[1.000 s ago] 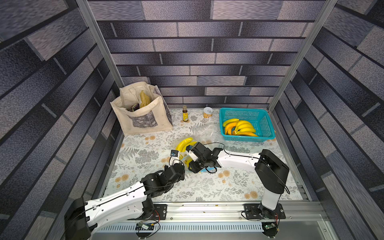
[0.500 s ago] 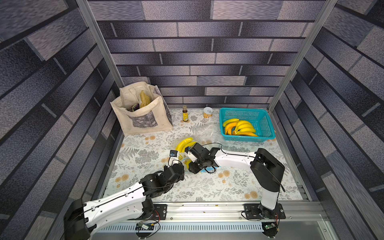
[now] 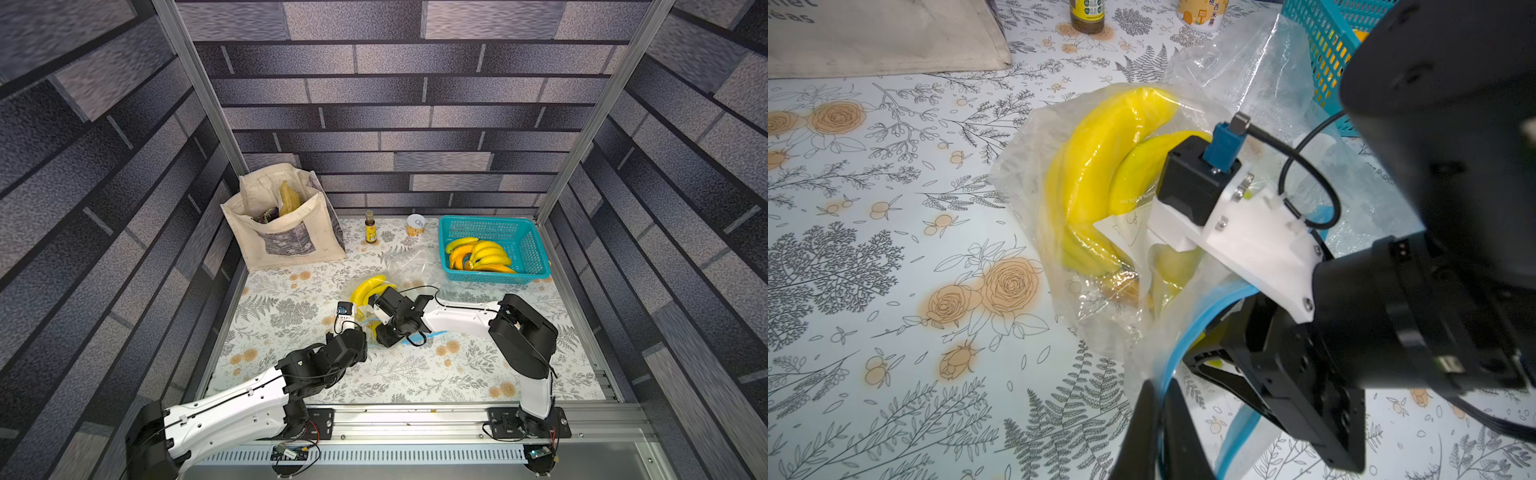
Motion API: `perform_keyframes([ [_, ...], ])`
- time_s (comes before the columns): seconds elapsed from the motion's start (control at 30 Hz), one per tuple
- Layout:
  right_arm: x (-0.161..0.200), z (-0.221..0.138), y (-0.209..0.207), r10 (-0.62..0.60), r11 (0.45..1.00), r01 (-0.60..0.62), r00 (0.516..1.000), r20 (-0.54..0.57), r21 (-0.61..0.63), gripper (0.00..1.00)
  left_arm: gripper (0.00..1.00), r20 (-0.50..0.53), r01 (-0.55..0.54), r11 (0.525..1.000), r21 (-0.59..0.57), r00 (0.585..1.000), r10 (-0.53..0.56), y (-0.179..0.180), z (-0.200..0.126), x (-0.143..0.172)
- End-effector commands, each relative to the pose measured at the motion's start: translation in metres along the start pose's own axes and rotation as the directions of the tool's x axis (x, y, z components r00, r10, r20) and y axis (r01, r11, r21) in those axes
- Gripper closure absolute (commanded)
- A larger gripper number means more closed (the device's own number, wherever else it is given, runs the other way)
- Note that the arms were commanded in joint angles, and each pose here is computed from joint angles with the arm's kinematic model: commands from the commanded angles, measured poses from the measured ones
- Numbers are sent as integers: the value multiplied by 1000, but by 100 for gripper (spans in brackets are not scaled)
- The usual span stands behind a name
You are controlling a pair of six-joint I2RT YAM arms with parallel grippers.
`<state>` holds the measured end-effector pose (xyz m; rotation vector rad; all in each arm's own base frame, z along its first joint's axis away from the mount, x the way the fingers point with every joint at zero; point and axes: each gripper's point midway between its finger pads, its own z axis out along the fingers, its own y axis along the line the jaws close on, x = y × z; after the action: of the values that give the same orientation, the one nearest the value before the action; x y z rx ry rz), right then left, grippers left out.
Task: Open the zip-top bag and take out the banana
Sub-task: Pick up the banana from the zipper food storage bag.
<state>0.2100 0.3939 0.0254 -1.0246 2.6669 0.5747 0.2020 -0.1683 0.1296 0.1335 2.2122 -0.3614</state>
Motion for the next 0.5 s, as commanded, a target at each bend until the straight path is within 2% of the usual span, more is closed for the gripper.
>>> perform_keyframes([
  [0.0,17,12,-7,12,999,-9,997,-75,36,58,92,0,18,999,-35,1000,-18,11,0,5],
  [0.23,26,22,-13,-12,995,24,991,-130,95,65,92,2,21,999,-38,1000,-21,13,-1,6],
  [0.37,37,27,-20,-27,986,56,982,-188,154,74,92,7,24,999,-39,1000,-24,14,-1,6],
  [0.47,40,27,-22,-17,986,47,982,-189,159,76,92,9,26,999,-40,1000,-26,15,-2,7],
])
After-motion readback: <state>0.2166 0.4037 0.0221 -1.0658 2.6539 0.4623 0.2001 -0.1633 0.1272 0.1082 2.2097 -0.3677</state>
